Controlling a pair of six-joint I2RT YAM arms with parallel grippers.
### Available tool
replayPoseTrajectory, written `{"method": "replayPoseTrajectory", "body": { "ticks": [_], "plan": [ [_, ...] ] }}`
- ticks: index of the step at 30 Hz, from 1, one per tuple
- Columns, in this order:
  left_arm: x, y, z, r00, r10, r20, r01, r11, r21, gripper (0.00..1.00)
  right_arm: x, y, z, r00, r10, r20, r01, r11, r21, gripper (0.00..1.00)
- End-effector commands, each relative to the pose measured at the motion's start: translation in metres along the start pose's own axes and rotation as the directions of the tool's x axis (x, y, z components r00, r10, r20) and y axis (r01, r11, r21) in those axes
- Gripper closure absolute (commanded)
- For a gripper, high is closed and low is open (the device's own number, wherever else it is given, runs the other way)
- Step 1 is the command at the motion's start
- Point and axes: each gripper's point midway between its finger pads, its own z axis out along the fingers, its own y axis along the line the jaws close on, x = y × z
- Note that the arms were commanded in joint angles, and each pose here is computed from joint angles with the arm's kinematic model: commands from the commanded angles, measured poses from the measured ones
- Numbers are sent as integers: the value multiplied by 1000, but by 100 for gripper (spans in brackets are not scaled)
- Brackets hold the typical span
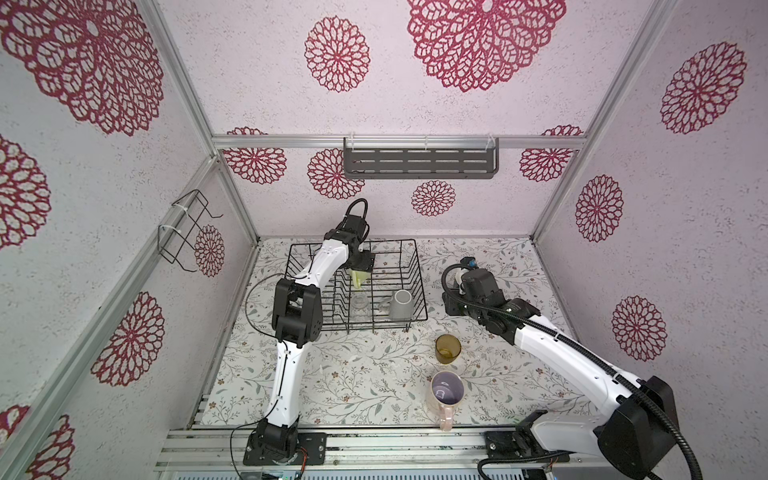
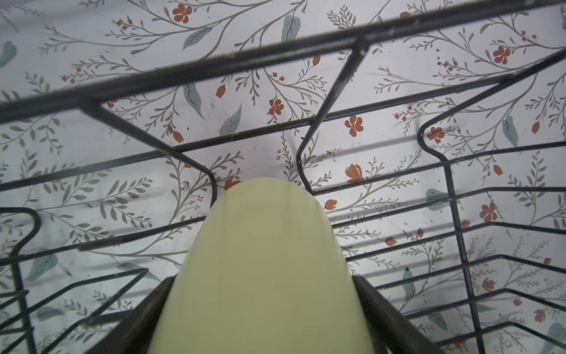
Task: Load the cups into the dish rack
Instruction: 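Release the light-green mug in the rack while the right gripper reaches toward the gold glass, then grasp the gold textured glass with the right gripper while the left gripper withdraws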
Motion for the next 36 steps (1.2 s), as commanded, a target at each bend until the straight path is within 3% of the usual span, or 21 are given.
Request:
{"method": "replayPoseTrajectory", "body": {
  "ticks": [1,9,21,27,36],
  "plan": [
    [-18,-3,-10,998,19,65,-19,1000,-5,5,-20,2,-14,999,-10,52,11,1000,-10,52],
    [-32,-7,-32,992,0,124,-2,1000,19,3,-15,-1,-12,999,-35,40,35,999,6,51],
    [-40,-23,-101,974,-23,224,-4,993,119,1,-13,-10,-18,995,-98,32,97,994,44,50],
    [-30,-21,-135,964,-54,259,20,991,130,2,-15,-12,-29,991,-125,42,123,991,46,48],
    [2,-27,-220,918,-113,379,40,980,193,2,2,-7,-31,982,-187,-18,187,982,-13,46]
  ]
}}
